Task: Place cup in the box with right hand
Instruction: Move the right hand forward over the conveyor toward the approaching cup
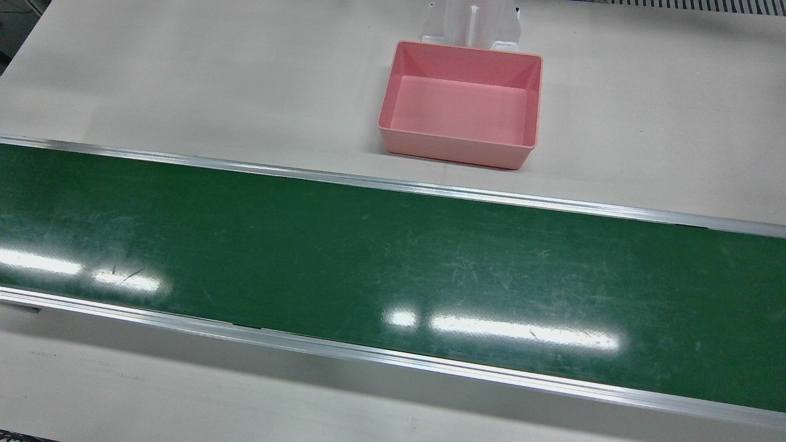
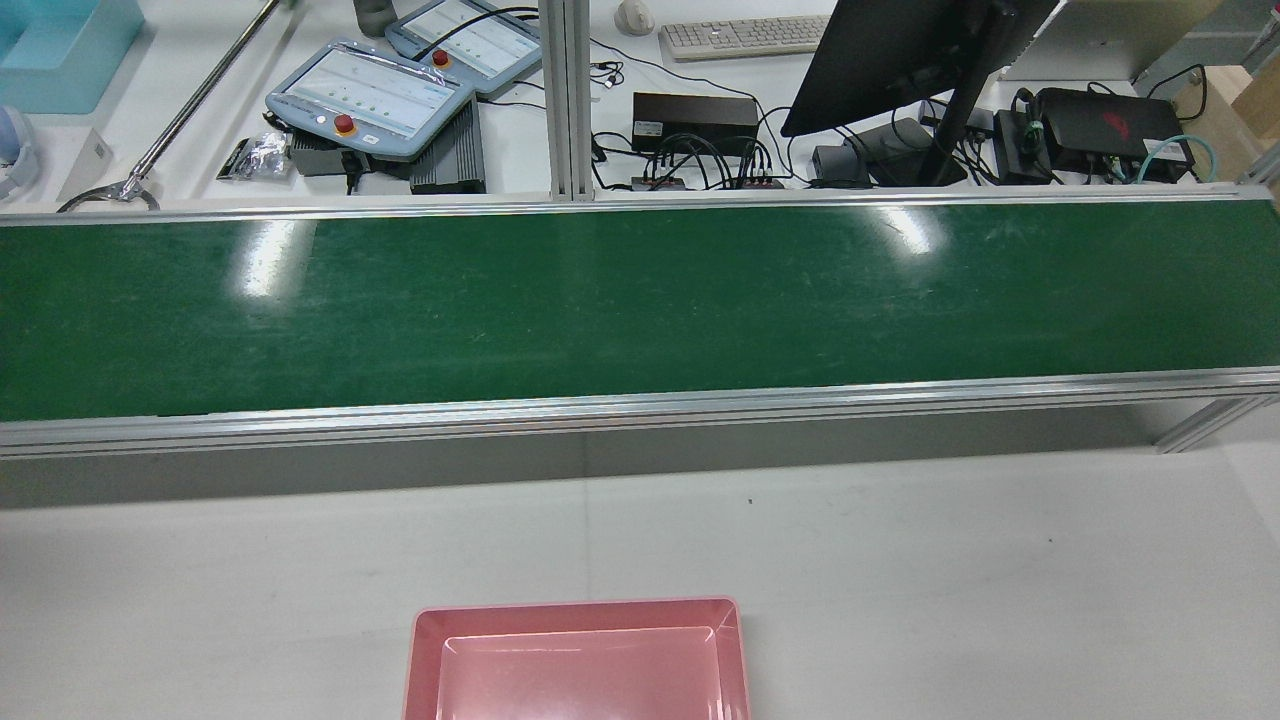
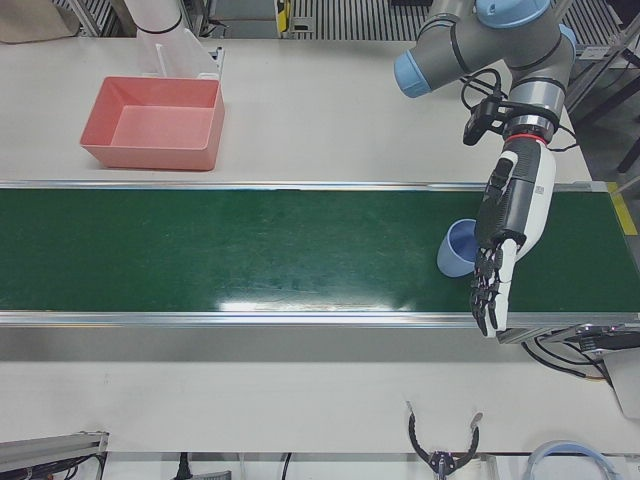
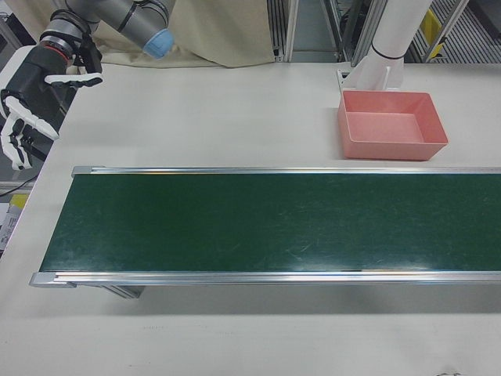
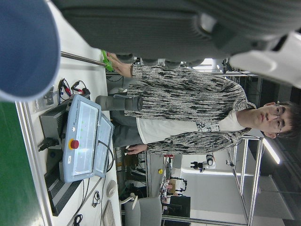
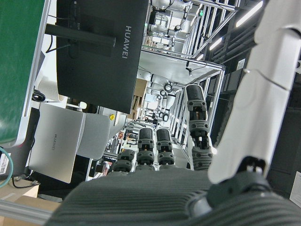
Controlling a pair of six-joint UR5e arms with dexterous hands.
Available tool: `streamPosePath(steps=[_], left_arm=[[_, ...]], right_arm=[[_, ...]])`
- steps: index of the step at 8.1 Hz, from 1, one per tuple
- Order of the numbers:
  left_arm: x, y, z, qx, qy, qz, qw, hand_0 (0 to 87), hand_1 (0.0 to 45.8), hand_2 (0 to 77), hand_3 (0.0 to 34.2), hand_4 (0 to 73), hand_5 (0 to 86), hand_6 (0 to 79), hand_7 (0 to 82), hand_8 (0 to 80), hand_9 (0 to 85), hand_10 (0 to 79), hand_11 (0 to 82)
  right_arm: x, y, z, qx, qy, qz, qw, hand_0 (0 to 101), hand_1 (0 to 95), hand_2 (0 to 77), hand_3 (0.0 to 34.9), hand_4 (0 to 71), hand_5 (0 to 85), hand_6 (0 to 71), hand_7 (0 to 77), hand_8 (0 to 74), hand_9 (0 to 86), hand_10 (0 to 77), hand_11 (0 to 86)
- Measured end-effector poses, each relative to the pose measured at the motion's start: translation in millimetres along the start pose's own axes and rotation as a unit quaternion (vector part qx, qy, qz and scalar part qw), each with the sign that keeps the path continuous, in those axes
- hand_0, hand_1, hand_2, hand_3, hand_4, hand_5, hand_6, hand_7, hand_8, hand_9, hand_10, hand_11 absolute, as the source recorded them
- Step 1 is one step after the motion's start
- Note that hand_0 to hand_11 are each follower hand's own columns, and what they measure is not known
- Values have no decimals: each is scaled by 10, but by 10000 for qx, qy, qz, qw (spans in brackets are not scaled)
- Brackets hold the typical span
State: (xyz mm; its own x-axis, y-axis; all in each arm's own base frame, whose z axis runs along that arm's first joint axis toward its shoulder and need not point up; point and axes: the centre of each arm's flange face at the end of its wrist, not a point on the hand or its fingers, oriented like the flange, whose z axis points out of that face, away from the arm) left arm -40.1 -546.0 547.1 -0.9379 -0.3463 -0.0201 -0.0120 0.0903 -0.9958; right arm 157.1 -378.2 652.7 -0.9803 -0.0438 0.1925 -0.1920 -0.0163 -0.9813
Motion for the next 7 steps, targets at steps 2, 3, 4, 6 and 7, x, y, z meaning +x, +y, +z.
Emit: streamPosePath(steps=[2, 3, 4, 6, 7], left_arm=[[0, 0, 0, 0, 0, 0, 10000, 0, 5, 11, 0, 11, 5, 0, 5, 0, 0, 0, 0], [0, 2, 0, 0, 0, -3, 10000, 0, 5, 11, 0, 11, 5, 5, 5, 0, 0, 0, 0], [0, 3, -1, 3, 0, -3, 10000, 0, 5, 11, 0, 11, 5, 0, 5, 0, 0, 0, 0], [0, 3, -1, 4, 0, -1, 10000, 0, 5, 11, 0, 11, 5, 0, 5, 0, 0, 0, 0], [-1, 0, -3, 5, 0, -1, 10000, 0, 5, 11, 0, 11, 5, 5, 5, 0, 0, 0, 0]], right_arm=[[249, 132, 341, -112, 154, -54, 9998, 537, 131, 11, 0, 262, 65, 65, 240, 104, 202, 44, 98], [573, 290, 571, -205, 253, -51, 9995, 529, 191, 16, 0, 284, 65, 71, 273, 109, 213, 65, 98], [974, 525, 829, -322, 377, -25, 9988, 540, 180, 71, 0, 316, 60, 71, 278, 104, 213, 55, 98], [1589, 1039, 1199, -474, 555, 37, 9973, 545, 120, 22, 0, 333, 60, 71, 273, 104, 213, 49, 98], [1812, 1265, 1306, -484, 577, 56, 9971, 520, 218, 11, 0, 251, 65, 71, 267, 104, 191, 49, 82]])
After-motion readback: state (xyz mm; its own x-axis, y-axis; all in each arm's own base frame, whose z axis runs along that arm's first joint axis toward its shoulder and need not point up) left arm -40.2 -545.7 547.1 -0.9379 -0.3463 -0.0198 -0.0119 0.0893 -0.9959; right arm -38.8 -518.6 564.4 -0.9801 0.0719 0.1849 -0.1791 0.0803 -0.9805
